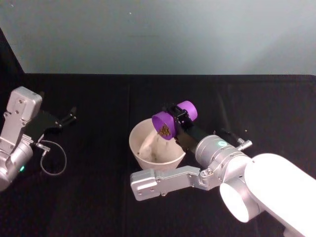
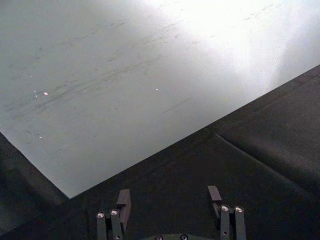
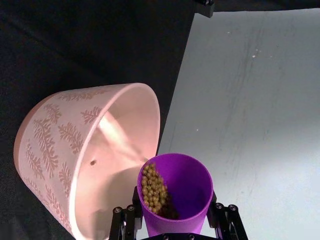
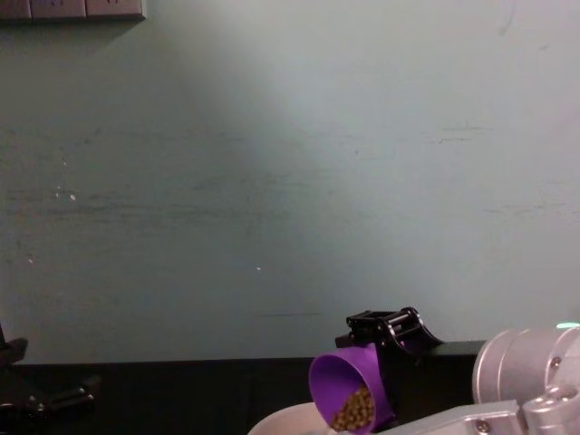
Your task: Pick up the cup and pour the mung beans from the cup into the bowl.
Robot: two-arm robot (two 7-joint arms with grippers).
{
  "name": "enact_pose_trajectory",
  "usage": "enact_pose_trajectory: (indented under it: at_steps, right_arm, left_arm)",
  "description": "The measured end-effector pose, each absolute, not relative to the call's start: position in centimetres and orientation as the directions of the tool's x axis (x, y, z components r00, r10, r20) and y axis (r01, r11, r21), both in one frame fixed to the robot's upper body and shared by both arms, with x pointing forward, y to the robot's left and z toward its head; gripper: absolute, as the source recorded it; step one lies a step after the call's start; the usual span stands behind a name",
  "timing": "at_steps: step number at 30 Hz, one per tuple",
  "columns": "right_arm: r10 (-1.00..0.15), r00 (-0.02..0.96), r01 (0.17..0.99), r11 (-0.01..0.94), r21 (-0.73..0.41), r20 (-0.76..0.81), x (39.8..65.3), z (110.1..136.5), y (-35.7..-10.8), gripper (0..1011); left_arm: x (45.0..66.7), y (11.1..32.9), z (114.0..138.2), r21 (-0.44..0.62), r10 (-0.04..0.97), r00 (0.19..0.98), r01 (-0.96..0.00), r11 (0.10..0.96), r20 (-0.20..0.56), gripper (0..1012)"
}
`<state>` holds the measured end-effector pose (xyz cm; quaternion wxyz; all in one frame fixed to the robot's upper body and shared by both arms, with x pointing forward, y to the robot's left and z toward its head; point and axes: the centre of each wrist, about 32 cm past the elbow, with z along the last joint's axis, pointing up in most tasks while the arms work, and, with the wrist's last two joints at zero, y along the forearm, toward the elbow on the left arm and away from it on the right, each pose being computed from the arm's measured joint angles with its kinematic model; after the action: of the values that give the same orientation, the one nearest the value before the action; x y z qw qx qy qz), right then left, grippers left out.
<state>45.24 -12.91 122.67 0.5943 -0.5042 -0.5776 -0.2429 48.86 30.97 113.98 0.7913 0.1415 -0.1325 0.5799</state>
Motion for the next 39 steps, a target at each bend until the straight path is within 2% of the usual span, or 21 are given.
enact_pose_trajectory:
  at_steps: [39]
  right_arm:
    - [0.349, 0.199, 0.876, 0.355, -0.326, 0.916, 45.12, 122.53, -12.55, 718]
  left_arm:
    - [48.86, 30.97, 113.98, 0.070, 0.880, 0.292, -0.955, 0.287, 0.374, 1000]
